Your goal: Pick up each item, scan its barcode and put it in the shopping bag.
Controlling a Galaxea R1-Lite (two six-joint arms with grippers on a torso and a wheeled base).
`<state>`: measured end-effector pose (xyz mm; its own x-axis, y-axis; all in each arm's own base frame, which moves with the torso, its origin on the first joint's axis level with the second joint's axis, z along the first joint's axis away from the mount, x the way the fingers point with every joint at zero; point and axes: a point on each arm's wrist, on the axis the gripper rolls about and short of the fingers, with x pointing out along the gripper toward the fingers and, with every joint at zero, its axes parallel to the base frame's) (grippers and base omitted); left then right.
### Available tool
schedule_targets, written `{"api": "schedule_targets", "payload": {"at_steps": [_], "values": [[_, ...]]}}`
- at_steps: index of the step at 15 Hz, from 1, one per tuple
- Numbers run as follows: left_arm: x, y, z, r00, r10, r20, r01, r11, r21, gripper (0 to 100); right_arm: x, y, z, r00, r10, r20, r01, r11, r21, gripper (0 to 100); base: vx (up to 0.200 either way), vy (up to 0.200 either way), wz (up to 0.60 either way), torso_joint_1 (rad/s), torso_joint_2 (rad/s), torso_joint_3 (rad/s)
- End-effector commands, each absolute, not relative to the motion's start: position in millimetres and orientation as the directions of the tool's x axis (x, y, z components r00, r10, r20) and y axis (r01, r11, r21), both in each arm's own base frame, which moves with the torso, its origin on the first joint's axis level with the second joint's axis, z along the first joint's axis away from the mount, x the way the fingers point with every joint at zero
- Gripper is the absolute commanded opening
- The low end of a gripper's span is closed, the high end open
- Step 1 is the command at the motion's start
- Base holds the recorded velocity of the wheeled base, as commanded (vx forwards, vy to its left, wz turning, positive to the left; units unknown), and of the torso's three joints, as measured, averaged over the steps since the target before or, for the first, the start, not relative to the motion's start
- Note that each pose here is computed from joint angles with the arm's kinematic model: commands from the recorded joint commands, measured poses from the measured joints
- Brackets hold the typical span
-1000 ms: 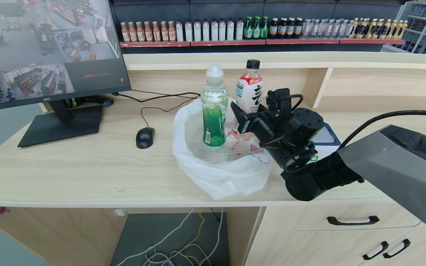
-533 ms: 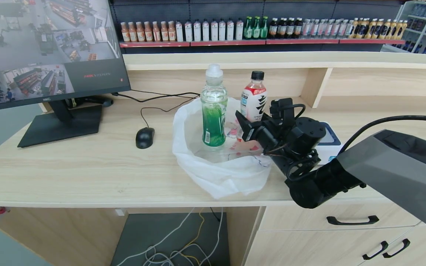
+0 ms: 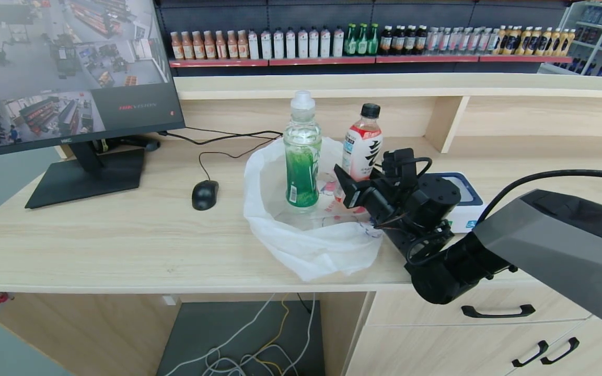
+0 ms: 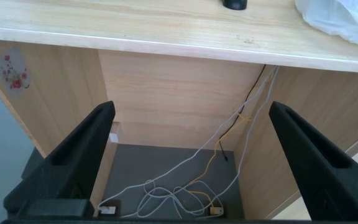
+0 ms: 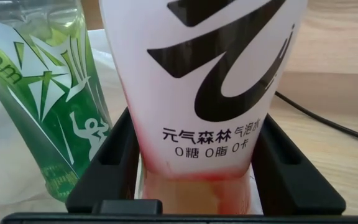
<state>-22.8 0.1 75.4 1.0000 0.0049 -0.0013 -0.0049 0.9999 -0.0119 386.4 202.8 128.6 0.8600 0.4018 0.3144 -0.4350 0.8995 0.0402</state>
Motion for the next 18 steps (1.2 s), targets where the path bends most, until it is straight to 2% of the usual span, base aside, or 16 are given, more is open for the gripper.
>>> {"api": "schedule_targets", "payload": {"at_steps": [1, 11, 18], "values": [[-22.8, 0.1, 75.3, 1.0, 0.006, -0.002, -0.006, 1.0, -0.012, 100, 387.0, 203.4, 125.6, 0.862, 0.404, 0.306, -0.435, 0.899, 0.04, 0, 0.0, 0.0, 0.0, 0.0, 0.0, 0.0], [-22.9, 0.1, 75.7, 1.0, 0.006, 0.0, -0.006, 1.0, -0.012, 100, 386.8, 203.3, 126.5, 0.861, 0.403, 0.31, -0.436, 0.899, 0.043, 0, 0.0, 0.0, 0.0, 0.0, 0.0, 0.0], [-22.8, 0.0, 75.3, 1.0, 0.005, -0.002, -0.005, 1.0, -0.012, 100, 386.0, 205.4, 131.0, 0.853, 0.416, 0.316, -0.436, 0.9, -0.008, 0, 0.0, 0.0, 0.0, 0.0, 0.0, 0.0]]}}
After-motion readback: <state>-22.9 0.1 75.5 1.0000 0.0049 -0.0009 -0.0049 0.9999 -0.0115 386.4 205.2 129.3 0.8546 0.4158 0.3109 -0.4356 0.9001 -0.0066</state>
